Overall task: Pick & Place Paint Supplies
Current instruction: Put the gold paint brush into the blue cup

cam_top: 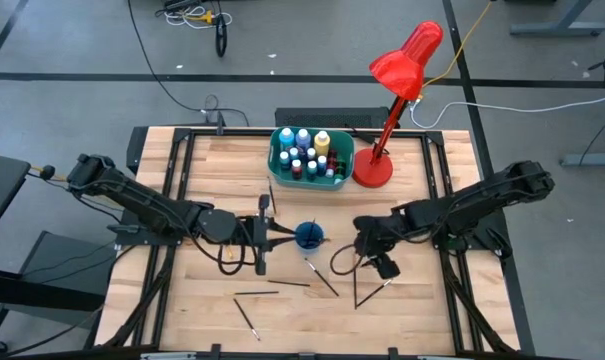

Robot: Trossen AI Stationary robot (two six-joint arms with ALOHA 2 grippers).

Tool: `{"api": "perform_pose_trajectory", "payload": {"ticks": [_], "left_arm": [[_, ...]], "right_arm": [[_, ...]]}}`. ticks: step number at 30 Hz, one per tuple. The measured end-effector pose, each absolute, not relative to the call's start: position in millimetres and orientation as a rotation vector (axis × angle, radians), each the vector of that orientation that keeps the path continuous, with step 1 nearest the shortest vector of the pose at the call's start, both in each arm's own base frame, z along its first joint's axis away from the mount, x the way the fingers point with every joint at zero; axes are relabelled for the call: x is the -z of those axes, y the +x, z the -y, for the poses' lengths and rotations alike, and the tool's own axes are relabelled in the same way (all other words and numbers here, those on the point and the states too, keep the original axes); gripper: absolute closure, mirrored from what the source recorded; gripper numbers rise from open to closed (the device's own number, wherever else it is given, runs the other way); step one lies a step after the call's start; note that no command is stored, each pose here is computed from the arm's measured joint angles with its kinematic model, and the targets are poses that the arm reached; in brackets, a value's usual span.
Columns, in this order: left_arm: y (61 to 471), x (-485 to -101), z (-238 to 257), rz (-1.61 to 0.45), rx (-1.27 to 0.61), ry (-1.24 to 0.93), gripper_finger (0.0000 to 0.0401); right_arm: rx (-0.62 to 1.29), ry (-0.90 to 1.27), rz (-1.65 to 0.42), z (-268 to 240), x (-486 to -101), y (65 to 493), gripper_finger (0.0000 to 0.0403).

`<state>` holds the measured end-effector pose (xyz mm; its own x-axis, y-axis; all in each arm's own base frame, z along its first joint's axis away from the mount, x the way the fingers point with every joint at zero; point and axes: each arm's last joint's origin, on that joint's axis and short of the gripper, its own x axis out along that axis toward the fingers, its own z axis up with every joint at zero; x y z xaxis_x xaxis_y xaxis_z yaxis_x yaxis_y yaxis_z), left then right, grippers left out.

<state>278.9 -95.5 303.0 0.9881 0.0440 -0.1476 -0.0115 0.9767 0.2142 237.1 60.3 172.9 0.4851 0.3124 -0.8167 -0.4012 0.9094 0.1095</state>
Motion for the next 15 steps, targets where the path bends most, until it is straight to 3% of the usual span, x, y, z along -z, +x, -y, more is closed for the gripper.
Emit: {"api": "perform_pose_trajectory", "payload": {"ticks": [7, 15], "left_arm": [[279, -303, 95, -0.148, -0.038, 0.173, 0.0353], [279, -304, 93, -0.149, -0.135, 0.156, 0.0353]], "right_arm": [[-0.598, -0.501, -0.658, -57, -134, 223, 0.0201], [-0.658, -0.513, -0.628, -51, -115, 221, 0.0201]]}}
